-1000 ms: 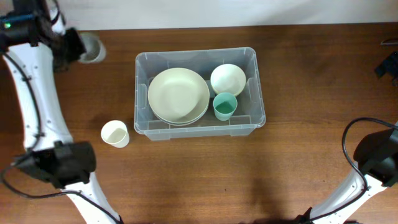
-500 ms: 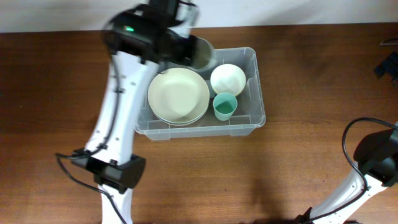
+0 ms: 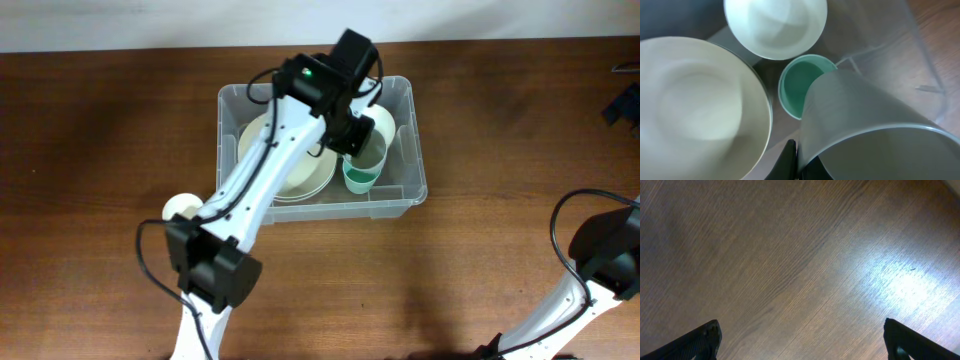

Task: Pack container
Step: 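Carry the white cup and lower it into the mint cup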

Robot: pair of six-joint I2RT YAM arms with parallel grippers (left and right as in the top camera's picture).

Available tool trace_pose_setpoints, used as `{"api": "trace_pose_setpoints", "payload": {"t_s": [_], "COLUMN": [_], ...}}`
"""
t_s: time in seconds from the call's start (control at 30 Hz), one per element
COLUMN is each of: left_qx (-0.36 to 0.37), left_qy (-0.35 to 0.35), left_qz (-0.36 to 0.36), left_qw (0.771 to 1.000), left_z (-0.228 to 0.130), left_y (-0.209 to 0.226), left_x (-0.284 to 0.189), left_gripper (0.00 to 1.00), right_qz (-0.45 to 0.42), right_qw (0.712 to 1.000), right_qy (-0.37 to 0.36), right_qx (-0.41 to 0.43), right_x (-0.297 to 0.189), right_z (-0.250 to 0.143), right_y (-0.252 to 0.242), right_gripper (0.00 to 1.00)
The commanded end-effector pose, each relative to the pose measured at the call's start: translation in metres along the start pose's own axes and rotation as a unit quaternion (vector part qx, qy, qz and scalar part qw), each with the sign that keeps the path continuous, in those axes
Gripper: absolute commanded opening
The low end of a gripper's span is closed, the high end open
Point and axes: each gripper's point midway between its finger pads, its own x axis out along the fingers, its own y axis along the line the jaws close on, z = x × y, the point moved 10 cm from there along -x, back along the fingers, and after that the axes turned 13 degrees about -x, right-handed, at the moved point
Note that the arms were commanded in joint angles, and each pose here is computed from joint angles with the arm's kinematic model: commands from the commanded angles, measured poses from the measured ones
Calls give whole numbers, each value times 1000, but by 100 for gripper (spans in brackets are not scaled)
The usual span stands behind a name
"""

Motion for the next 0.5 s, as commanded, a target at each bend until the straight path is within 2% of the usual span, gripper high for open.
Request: {"api": "trace_pose_setpoints", "payload": {"t_s": [0.0,0.47], "left_qx": [12,3], "left_qy": [8,35], "left_qz": [-5,23], "left_qw": [1000,999], "left_z": [2,7], "left_y": [-4,6], "left_x": [15,51], "left_gripper": [1,1], "right_qz": [-7,-7], "right_qw": [1000,1000], "right_qy": [8,8], "right_qx": [5,5], "right_x": [7,7], "right_z": [1,1], "right_y": [-3,-3], "right_gripper": [99,99]}}
